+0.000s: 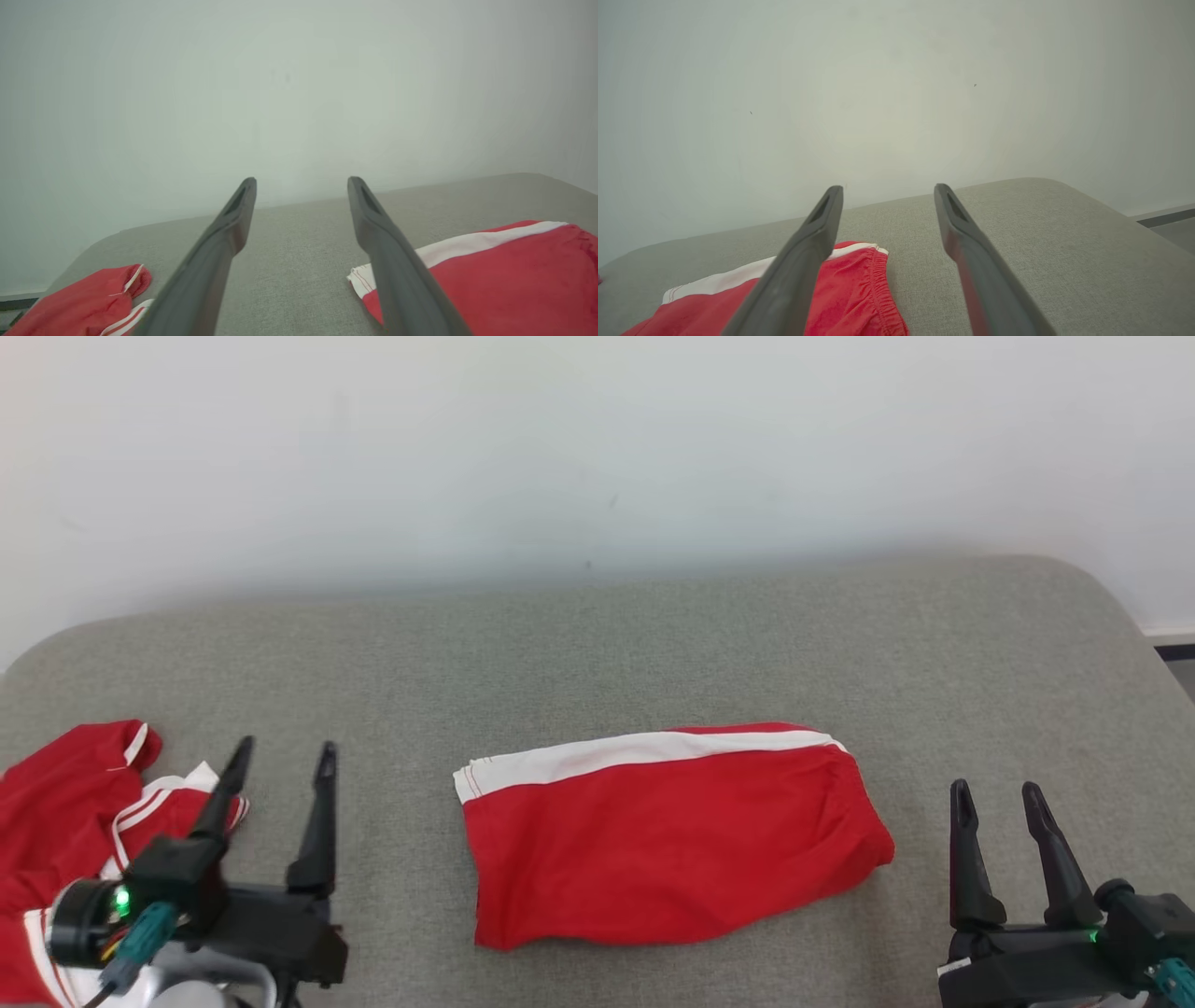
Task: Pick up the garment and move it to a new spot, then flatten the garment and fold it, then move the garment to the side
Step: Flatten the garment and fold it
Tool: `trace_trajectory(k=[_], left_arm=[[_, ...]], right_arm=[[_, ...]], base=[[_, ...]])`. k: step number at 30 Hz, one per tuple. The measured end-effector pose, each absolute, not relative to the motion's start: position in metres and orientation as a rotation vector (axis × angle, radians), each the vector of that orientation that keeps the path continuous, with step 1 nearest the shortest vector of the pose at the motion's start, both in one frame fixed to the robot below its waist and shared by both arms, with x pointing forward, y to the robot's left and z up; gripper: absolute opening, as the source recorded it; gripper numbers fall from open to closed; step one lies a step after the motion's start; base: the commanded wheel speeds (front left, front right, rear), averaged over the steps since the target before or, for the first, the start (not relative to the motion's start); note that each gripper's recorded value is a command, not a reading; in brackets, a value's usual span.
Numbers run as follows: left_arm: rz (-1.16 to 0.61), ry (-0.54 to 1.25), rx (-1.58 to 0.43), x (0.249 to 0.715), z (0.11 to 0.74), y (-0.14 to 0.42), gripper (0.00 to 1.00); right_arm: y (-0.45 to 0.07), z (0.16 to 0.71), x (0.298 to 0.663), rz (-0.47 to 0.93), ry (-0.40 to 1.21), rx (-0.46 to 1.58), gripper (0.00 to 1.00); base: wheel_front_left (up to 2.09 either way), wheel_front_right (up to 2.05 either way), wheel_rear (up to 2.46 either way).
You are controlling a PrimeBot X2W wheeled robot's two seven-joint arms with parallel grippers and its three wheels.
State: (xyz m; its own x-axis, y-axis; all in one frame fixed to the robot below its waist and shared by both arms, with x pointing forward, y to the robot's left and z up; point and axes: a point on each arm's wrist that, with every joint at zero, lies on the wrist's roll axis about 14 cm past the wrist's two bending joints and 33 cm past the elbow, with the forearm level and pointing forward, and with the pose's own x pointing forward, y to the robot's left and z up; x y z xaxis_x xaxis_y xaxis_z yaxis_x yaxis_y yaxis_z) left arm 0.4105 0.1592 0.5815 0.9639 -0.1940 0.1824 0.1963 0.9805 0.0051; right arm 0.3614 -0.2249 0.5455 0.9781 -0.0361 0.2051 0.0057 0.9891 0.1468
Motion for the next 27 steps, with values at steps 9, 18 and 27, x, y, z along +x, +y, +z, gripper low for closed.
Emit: trace_trajectory(k=[9,18,27], left_arm=[[-0.005,-0.321,0.037,0.384,0.605,0.211,1.00],[0.043,-0.257,0.072,0.359,0.573,0.227,1.00],[0.013,-0.186,0.088,0.343,0.546,0.225,1.00]], right_arm=[[-0.222,0.546,0.361,-0.014,-0.212,0.151,1.00],[-0.222,0.544,0.358,-0.022,-0.209,0.164,1.00],[-0.217,0.535,0.354,-0.016,-0.183,0.176,1.00]], base=[[0.00,0.00,0.00],[0.00,0.00,0.00],[0.00,0.00,0.00]])
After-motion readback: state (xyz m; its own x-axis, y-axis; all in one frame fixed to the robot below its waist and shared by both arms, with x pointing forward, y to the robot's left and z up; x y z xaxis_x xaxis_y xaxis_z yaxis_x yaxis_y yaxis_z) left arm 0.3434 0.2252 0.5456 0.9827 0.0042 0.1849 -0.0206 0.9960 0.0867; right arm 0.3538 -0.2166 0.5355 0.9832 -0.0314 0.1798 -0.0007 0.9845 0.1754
